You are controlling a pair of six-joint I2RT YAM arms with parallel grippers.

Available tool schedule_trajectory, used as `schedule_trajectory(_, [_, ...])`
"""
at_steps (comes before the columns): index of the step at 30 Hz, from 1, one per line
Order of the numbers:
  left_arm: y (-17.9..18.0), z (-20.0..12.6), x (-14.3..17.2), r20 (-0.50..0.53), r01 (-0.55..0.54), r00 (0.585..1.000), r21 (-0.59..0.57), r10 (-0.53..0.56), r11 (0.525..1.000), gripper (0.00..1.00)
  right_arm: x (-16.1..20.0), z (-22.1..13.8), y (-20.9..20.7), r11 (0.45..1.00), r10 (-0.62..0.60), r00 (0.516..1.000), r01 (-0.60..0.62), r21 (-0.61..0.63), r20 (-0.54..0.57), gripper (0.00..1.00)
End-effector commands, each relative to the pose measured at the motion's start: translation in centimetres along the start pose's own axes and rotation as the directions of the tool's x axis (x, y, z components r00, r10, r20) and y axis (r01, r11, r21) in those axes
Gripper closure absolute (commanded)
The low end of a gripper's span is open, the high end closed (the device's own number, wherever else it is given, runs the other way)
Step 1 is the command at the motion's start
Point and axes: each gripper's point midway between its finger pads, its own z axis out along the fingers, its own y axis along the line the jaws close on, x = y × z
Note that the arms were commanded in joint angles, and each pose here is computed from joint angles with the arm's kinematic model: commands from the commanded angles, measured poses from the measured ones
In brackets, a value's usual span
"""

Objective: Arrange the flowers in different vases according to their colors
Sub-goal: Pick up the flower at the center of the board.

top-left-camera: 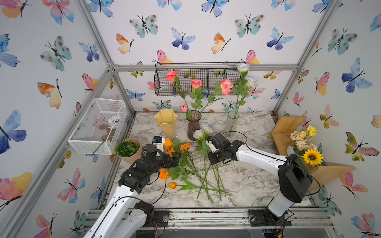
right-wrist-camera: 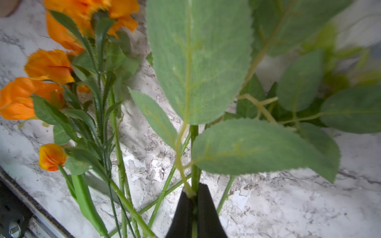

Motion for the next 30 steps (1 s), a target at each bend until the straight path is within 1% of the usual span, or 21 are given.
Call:
schedule_trajectory(1, [-0.2,-0.3,-0.3,0.017,-0.008,1.0,0.014,0.008,1.0,0.01,-1.8,-1.6,0.4,0.998,-0.058,0.993,0.059,0.001,0.101,0.98])
schedule_trajectory(8, [-0.3,-0.4,-0.4,0.025,-0.01,1.0,0.016,0.009,1.0,0.01,-2.6,-2.5,1.3,0.994,-0.072,0.968,0.088,-0.059,0.24,0.98])
schedule_trajectory(12, [-0.3,-0.5,-0.5,0.028,-0.01,1.0,0.016,0.009,1.0,0.01,-3.5,-3.4,1.7,0.989,-0.091,0.936,0.124,-0.078,0.339,0.98])
schedule_trajectory(19, [-0.3,-0.6,-0.5,0.031,-0.011,0.999,0.018,0.01,1.0,0.01,-4.2,-5.5,2.5,0.973,-0.148,0.875,0.212,-0.091,0.46,0.98])
schedule_trajectory(22, [-0.3,-0.6,-0.5,0.032,-0.011,0.999,0.018,0.01,1.0,0.01,-3.8,-5.4,2.3,0.972,-0.163,0.872,0.223,-0.078,0.463,0.98])
schedule_trajectory(24, [-0.3,-0.7,-0.6,0.034,-0.011,0.999,0.017,0.01,1.0,0.01,-3.5,-4.3,1.4,0.981,-0.153,0.895,0.189,-0.047,0.42,0.98])
schedule_trajectory(27, [-0.3,-0.8,-0.6,0.039,-0.012,0.999,0.018,0.011,1.0,0.01,-2.5,-2.6,0.9,0.984,-0.147,0.933,0.17,-0.043,0.329,0.98])
schedule_trajectory(29, [-0.3,-0.8,-0.6,0.039,-0.012,0.999,0.019,0.012,1.0,0.01,-2.1,-2.1,0.7,0.987,-0.134,0.942,0.156,-0.046,0.309,0.98])
schedule_trajectory(30, [-0.4,-0.7,-0.6,0.038,-0.012,0.999,0.019,0.012,1.0,0.01,-2.0,-2.2,0.6,0.988,-0.13,0.939,0.151,-0.044,0.319,0.98])
